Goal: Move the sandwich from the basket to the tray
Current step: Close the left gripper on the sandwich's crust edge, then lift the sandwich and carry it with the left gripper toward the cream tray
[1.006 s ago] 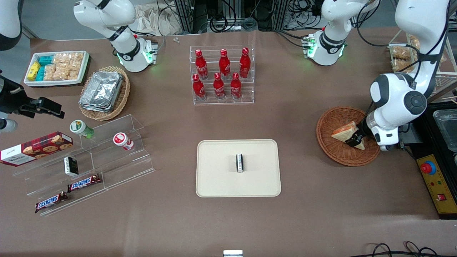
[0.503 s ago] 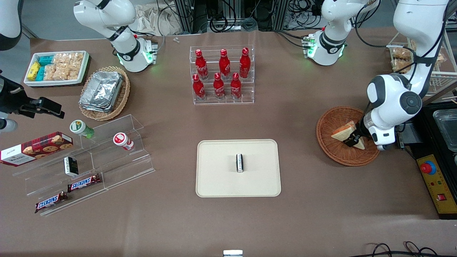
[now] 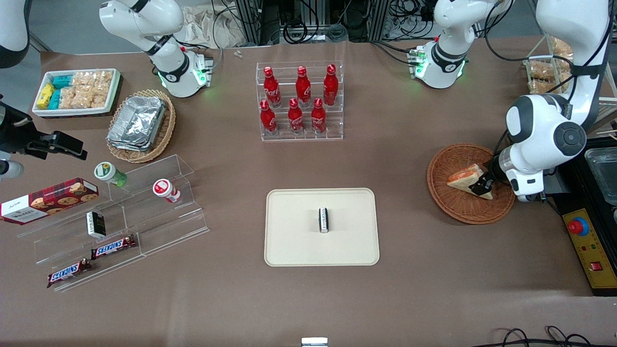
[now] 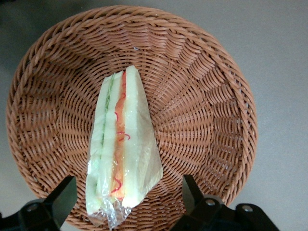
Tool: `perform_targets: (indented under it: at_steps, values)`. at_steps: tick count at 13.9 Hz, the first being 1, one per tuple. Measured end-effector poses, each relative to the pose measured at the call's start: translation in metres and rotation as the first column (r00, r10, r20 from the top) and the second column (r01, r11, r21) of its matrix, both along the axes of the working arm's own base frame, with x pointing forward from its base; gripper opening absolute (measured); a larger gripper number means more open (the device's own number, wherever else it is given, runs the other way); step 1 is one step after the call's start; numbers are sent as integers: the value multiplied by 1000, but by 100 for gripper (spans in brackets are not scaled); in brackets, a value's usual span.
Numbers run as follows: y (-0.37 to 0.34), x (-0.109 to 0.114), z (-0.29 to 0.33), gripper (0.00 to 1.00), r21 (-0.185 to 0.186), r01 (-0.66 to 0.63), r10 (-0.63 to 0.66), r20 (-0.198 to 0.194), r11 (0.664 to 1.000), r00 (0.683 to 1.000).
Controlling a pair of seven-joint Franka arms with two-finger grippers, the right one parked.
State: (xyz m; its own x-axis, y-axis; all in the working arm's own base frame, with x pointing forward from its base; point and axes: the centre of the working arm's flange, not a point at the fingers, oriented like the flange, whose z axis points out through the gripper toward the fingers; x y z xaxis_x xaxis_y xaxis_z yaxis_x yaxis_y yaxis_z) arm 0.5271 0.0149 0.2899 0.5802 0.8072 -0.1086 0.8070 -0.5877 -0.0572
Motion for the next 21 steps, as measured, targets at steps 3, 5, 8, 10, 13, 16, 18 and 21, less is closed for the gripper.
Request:
perform_targets:
  at_steps: [3, 5, 8, 10, 13, 16, 18, 21]
  values:
    - [1, -1, -5, 97, -13, -18, 17, -12, 1000, 1000]
    - [3, -3, -12, 97, -38, -47, 46, -26, 998, 999]
    - [9, -3, -26, 97, -50, -68, 67, -29, 996, 997]
    - [14, -3, -36, 97, -55, -79, 78, -26, 995, 997]
    - [16, 0, -47, 97, -65, -52, 52, 4, 997, 999]
    - [18, 1, -53, 70, -65, 5, -3, 17, 998, 1000]
    - [19, 2, -52, 49, -33, 53, -52, 23, 998, 998]
    - [19, 6, -42, 35, -11, 79, -79, 33, 997, 996]
